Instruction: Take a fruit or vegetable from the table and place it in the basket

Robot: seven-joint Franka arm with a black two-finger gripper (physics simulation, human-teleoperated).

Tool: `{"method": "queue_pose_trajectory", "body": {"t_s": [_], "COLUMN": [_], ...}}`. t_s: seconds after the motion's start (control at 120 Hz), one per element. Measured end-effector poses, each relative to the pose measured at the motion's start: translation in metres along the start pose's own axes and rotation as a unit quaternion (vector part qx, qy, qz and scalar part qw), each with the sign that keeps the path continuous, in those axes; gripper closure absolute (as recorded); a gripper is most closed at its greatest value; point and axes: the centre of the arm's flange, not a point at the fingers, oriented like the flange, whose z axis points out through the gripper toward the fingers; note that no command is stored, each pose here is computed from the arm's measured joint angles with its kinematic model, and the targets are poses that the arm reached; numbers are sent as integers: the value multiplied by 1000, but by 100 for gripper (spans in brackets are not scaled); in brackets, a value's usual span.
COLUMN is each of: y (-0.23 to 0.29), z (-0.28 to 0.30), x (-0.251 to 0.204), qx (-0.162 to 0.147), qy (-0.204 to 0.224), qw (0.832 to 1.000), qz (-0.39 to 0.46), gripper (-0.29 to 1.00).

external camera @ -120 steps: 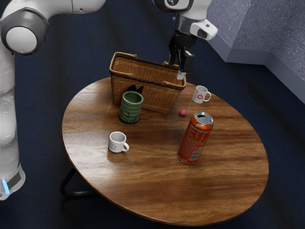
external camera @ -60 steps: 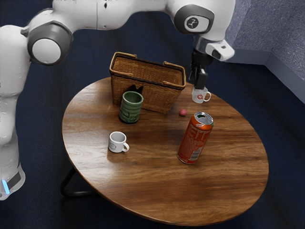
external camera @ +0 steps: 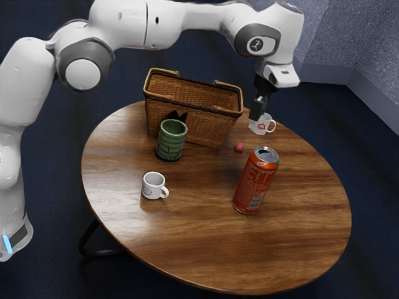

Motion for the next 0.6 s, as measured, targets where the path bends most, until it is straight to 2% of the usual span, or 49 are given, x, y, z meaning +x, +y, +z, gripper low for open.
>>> {"method": "queue_pose_trajectory", "body": {"t_s": [0.258,0.6], "y": [-12,-63], "z": [14,50], "x": [-2,-33], "qx": [-7,-28], "qy": [1,-9], "qw": [998,998], "qz": [57,64], "gripper": [0,0]}}
